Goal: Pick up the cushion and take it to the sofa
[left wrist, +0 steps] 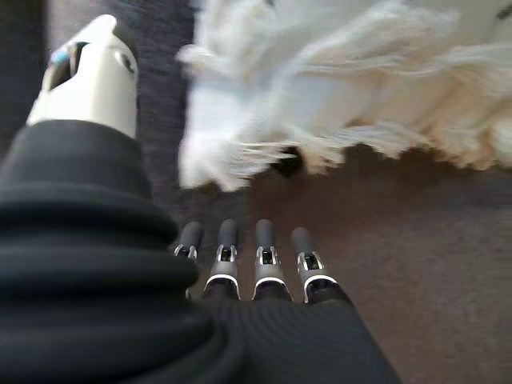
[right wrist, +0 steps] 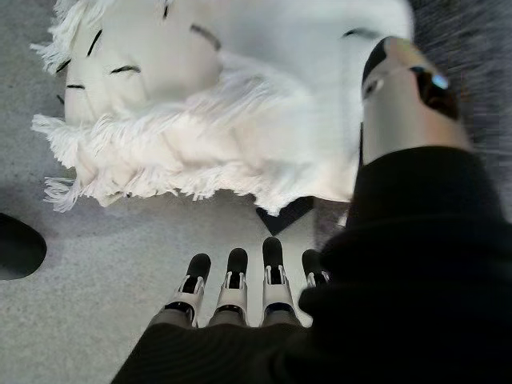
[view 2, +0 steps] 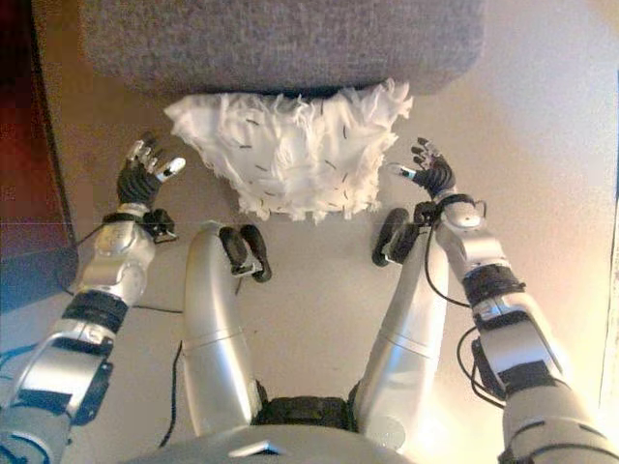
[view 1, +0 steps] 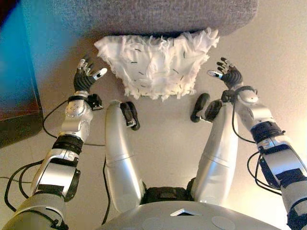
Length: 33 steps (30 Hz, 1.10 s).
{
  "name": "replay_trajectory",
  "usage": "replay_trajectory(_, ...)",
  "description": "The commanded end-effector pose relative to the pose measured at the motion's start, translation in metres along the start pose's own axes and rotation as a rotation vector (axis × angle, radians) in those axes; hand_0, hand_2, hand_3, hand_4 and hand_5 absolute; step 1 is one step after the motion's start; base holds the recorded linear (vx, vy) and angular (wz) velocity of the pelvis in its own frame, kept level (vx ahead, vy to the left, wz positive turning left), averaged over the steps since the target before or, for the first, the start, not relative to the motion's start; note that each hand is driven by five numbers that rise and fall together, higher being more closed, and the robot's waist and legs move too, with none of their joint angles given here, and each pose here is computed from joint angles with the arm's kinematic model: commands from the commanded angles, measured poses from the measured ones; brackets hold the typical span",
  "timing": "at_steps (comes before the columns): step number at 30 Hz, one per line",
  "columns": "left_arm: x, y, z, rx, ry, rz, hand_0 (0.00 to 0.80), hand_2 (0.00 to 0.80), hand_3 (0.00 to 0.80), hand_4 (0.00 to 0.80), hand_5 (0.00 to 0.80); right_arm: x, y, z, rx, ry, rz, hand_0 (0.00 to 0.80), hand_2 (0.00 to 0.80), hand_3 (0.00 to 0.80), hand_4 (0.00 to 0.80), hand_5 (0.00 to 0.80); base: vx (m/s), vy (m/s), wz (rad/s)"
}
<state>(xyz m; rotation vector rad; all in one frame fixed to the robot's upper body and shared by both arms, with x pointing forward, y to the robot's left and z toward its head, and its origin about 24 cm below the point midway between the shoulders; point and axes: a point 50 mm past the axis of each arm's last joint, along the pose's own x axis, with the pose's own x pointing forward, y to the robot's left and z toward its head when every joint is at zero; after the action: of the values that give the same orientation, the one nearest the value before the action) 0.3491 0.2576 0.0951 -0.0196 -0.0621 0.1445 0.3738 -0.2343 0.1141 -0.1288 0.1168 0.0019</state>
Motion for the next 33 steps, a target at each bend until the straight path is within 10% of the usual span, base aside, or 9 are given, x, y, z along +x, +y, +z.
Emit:
replay_trajectory(1, 0.011, 0.008, 0.016, -0.035, -0.007, -0.003, 0.000, 0.000, 0.000, 0.000, 0.000, 0.003, -0.012, 0.008, 0.014, 0.019, -0.001, 0.000, 0.000, 0.000, 0.000, 0.000, 0.034, -0.014, 0.06)
replay_trajectory(33, 0.023, -0.085, 0.022, -0.089, 0.233, -0.705, 0.000, 0.000, 0.000, 0.000, 0.000, 0.014, 0.078, 0.017, -0.186, 0.199, 0.438, 0.000, 0.000, 0.000, 0.000, 0.000, 0.045, -0.017, 0.10)
